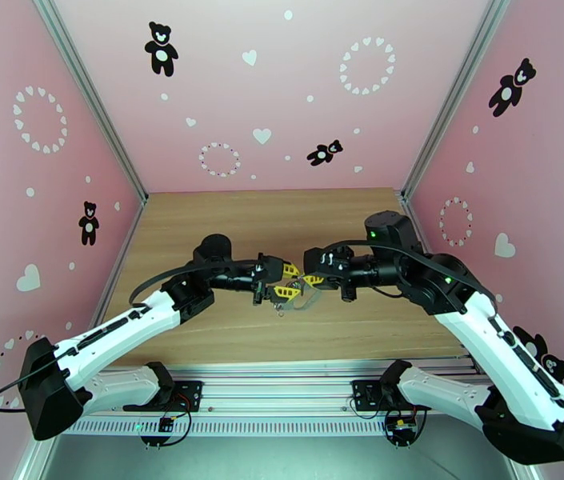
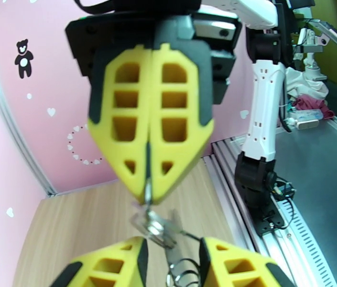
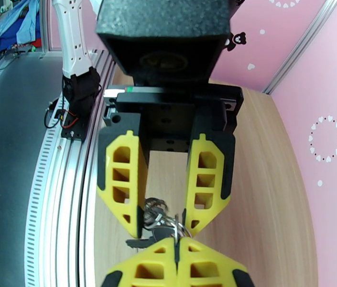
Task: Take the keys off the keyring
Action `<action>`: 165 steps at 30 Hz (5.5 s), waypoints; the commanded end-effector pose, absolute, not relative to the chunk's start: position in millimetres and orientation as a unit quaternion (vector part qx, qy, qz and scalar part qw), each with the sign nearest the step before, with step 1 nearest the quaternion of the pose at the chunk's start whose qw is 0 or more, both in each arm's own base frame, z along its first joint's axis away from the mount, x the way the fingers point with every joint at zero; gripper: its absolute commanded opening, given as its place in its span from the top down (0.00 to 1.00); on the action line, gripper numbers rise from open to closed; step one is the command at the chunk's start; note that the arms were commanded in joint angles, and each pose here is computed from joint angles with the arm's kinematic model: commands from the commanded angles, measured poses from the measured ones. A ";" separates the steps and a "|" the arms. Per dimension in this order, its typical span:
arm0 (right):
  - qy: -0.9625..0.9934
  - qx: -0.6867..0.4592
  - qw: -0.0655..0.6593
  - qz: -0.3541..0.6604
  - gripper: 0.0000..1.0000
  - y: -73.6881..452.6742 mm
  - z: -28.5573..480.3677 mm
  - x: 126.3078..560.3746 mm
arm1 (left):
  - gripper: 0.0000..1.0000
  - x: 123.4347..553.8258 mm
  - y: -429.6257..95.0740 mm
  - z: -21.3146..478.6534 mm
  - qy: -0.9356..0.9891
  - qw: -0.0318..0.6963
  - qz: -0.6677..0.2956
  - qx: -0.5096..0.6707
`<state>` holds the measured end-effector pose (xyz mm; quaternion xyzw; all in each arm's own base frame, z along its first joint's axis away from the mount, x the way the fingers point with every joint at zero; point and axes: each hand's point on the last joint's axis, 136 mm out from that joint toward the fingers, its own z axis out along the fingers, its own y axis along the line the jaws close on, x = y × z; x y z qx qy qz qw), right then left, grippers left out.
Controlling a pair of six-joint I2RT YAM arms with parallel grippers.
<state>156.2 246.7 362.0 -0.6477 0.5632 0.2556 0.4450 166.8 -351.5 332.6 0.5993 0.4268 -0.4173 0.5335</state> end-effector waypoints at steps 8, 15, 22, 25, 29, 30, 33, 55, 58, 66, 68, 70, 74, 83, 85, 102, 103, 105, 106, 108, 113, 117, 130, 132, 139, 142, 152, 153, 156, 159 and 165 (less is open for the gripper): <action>0.541 -0.639 0.464 0.290 1.00 248.2 380.8 148.2 | 0.68 172.3 -364.2 331.9 0.416 0.542 -0.417 0.599; 0.547 -0.635 0.461 0.293 1.00 246.4 375.7 149.9 | 0.77 176.4 -365.5 335.2 0.419 0.554 -0.408 0.592; 0.548 -0.632 0.461 0.296 1.00 246.7 374.4 151.0 | 0.72 179.4 -363.8 343.9 0.412 0.579 -0.407 0.574; 0.548 -0.631 0.462 0.297 1.00 246.8 374.9 150.8 | 0.71 178.1 -365.8 342.5 0.409 0.574 -0.412 0.577; 0.551 -0.630 0.461 0.295 1.00 246.5 373.5 152.5 | 0.68 176.4 -363.0 346.6 0.399 0.589 -0.411 0.570; 0.550 -0.630 0.462 0.294 1.00 246.4 373.9 152.3 | 0.68 176.8 -362.7 346.9 0.400 0.591 -0.409 0.569; 0.550 -0.630 0.463 0.294 1.00 246.8 373.8 153.2 | 0.67 177.3 -361.7 348.3 0.399 0.596 -0.407 0.566; 0.561 -0.630 0.467 0.265 1.00 241.1 367.5 159.1 | 0.85 169.8 -357.3 354.7 0.399 0.590 -0.431 0.554; 0.557 -0.637 0.467 0.256 1.00 239.3 367.7 155.9 | 0.87 168.5 -356.2 359.7 0.402 0.587 -0.435 0.552; 0.552 -0.672 0.440 0.224 1.00 245.8 356.0 145.0 | 0.89 168.1 -353.4 369.2 0.407 0.581 -0.439 0.551; 0.550 -0.674 0.443 0.215 1.00 244.6 357.4 144.2 | 0.90 171.1 -352.1 368.9 0.414 0.577 -0.437 0.552; 0.548 -0.680 0.440 0.206 1.00 243.8 356.3 141.4 | 0.91 173.7 -348.5 370.0 0.416 0.579 -0.435 0.550; 0.552 -0.705 0.409 0.178 1.00 245.5 341.0 135.7 | 0.92 177.3 -341.4 379.6 0.415 0.577 -0.445 0.545; 0.572 -0.729 0.361 0.104 1.00 244.1 303.7 142.5 | 0.93 176.3 -336.9 390.3 0.417 0.564 -0.456 0.548; 0.584 -0.723 0.363 0.068 1.00 241.6 296.7 154.1 | 0.93 171.4 -334.3 396.7 0.409 0.566 -0.462 0.547; 0.572 -0.629 0.518 0.093 1.00 284.6 364.6 182.7 | 0.93 145.5 -356.8 380.9 0.430 0.516 -0.460 0.581; 0.574 -0.627 0.520 0.083 1.00 282.9 365.7 185.6 | 0.93 143.4 -354.4 381.1 0.430 0.515 -0.459 0.582; 0.572 -0.633 0.514 0.088 1.00 284.7 363.5 183.3 | 0.93 139.7 -349.7 386.3 0.424 0.523 -0.460 0.579; 0.568 -0.639 0.509 0.099 1.00 288.9 360.2 180.2 | 0.93 139.4 -348.9 388.7 0.426 0.523 -0.462 0.576; 0.572 -0.653 0.485 0.104 1.00 293.7 345.1 179.1 | 0.94 137.8 -348.2 391.2 0.428 0.519 -0.464 0.576; 0.594 -0.667 0.441 0.094 1.00 289.5 308.0 185.3 | 0.96 138.7 -343.0 395.5 0.438 0.526 -0.463 0.563; 0.577 -0.621 0.501 0.172 1.00 279.4 351.0 183.8 | 0.98 165.6 -333.7 386.8 0.494 0.531 -0.455 0.517; 0.582 -0.600 0.465 0.290 1.00 261.0 346.1 169.8 | 1.00 228.2 -310.1 371.7 0.609 0.547 -0.444 0.364; 0.625 -0.541 0.472 0.306 1.00 254.9 333.5 185.0 | 1.00 250.6 -300.0 357.4 0.656 0.544 -0.418 0.316; 0.768 -0.363 0.386 0.359 1.00 254.9 226.2 221.1 | 1.00 318.0 -250.0 247.4 0.776 0.475 -0.400 0.114; 0.810 -0.274 0.404 0.324 1.00 233.2 213.0 246.1 | 1.00 333.5 -228.7 203.6 0.811 0.455 -0.362 0.063; 0.900 -0.121 0.334 0.252 0.68 178.5 140.6 276.9 | 0.94 349.2 -158.9 111.8 0.848 0.413 -0.313 -0.115; 0.902 -0.116 0.335 0.245 0.66 174.3 137.8 278.3 | 0.86 350.6 -156.0 109.0 0.854 0.408 -0.302 -0.114; 0.916 -0.067 0.348 0.189 0.49 142.4 134.1 290.7 | 0.52 351.5 -133.2 96.9 0.890 0.390 -0.207 -0.115; 0.922 -0.024 0.362 0.135 0.32 102.7 141.1 308.8 | 0.20 346.7 -102.1 95.4 0.918 0.366 -0.097 -0.117; 0.910 0.062 0.407 -0.052 0.09 -0.1 120.0 351.2 | 0.02 331.5 -7.9 158.6 0.875 0.450 0.089 -0.153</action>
